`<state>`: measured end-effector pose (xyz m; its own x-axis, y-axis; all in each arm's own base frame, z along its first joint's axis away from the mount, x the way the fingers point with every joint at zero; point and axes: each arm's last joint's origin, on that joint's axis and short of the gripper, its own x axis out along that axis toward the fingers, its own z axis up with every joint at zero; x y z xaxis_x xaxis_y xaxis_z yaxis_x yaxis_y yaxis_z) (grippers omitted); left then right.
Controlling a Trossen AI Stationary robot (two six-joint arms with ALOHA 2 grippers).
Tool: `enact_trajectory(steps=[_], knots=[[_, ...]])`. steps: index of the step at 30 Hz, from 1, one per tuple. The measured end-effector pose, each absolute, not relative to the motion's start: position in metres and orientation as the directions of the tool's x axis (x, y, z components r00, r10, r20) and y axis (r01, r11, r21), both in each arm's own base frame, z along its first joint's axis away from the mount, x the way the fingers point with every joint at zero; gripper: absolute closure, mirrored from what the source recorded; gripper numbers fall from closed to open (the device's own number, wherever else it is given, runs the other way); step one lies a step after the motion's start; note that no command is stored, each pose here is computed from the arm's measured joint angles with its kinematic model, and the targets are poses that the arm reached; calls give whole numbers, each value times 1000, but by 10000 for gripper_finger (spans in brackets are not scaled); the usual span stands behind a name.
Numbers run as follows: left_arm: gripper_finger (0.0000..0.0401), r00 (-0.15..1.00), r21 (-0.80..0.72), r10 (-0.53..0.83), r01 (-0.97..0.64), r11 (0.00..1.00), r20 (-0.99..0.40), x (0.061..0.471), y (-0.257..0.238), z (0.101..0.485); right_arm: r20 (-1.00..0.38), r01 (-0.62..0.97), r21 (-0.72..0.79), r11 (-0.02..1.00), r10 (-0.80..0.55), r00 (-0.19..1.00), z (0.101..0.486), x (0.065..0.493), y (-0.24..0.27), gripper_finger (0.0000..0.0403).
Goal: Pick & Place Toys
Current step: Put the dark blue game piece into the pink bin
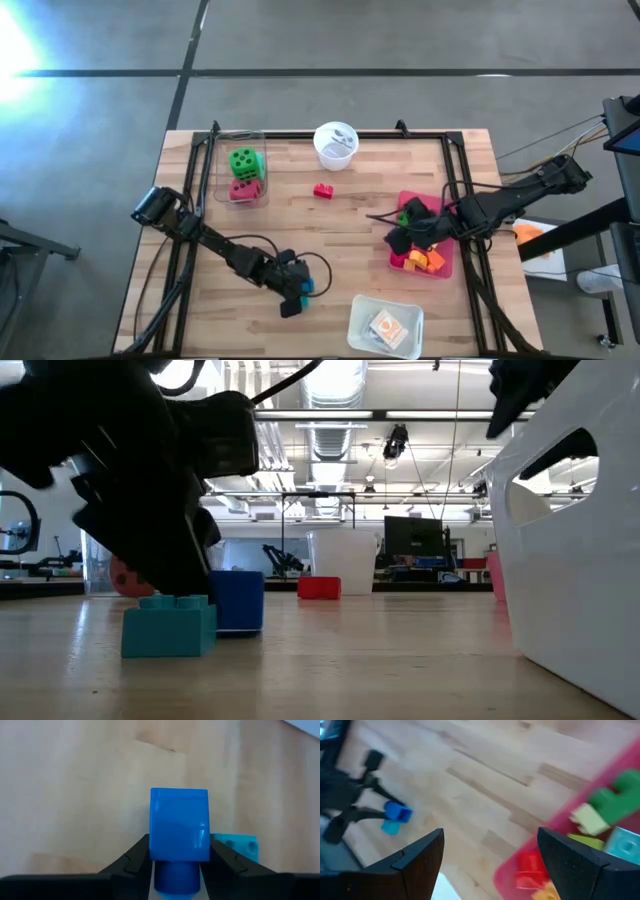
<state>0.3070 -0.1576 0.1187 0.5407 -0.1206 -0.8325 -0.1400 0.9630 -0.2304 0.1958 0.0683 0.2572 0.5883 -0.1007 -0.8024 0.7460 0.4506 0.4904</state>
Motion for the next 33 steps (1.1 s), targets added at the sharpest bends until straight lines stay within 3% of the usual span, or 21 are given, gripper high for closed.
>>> enact_trajectory(steps=[5,18,23,33], knots=[[271,556,-302,-180,-136,943,-812,307,-159,133,-716,611,561,558,-43,697,266,205,77,90],[271,745,-502,-248,-133,855,-619,308,-128,210,-412,192,609,770,100,906,296,221,99,90],[271,828,-614,-317,-40,789,-461,305,-117,248,-299,54,571,819,146,943,308,222,107,90],[271,861,-799,-413,14,601,-296,300,-103,281,-264,5,384,923,104,959,308,241,118,90]])
